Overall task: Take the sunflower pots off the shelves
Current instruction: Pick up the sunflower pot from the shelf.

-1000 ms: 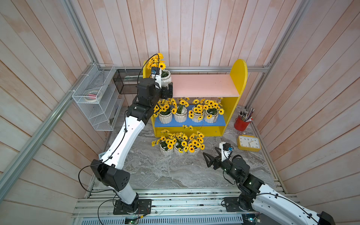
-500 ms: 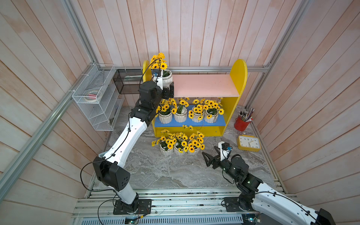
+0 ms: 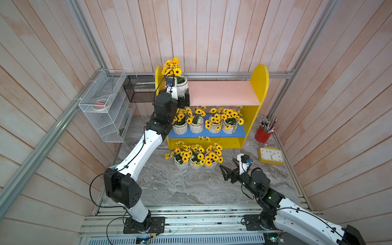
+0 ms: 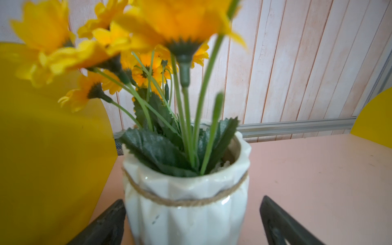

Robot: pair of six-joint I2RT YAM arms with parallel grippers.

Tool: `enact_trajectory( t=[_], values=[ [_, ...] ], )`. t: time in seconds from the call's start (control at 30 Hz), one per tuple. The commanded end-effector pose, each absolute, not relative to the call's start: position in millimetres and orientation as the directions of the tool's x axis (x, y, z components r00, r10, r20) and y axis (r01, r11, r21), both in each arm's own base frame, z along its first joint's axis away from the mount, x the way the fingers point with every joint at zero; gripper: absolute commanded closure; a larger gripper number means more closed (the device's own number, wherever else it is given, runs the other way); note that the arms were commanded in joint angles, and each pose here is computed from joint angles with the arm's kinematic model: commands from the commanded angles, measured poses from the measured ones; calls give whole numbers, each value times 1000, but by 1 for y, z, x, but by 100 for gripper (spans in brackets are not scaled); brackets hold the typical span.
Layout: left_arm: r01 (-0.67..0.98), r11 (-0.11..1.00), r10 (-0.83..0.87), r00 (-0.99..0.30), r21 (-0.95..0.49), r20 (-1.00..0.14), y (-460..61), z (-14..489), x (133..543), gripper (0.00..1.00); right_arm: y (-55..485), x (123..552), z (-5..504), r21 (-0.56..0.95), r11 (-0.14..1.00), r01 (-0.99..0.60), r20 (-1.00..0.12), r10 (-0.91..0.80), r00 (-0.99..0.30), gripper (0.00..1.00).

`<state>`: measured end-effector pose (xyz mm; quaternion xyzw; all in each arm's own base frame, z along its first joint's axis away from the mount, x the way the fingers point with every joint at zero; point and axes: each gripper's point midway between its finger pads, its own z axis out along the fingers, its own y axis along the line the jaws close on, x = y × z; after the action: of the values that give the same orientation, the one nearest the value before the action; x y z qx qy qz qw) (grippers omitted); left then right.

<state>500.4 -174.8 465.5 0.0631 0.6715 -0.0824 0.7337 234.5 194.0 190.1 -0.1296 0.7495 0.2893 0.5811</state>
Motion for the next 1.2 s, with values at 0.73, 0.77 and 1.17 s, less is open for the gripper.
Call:
enact_trajectory(
  t=[0.73, 0.77, 1.17],
  values=[
    [103, 995, -6, 41, -2, -999, -166, 475, 543, 0, 186, 231, 212, 284, 790, -543, -957, 196, -215, 2],
    [102, 995, -4, 41, 1, -999, -166, 475, 543, 0, 186, 230, 213, 286, 789, -543, -956, 199, -215, 2],
    [112, 993, 40, 24, 42, -999, -169, 464, 551, 7, 183, 228, 214, 291, 790, -540, -955, 209, -210, 2]
  ],
)
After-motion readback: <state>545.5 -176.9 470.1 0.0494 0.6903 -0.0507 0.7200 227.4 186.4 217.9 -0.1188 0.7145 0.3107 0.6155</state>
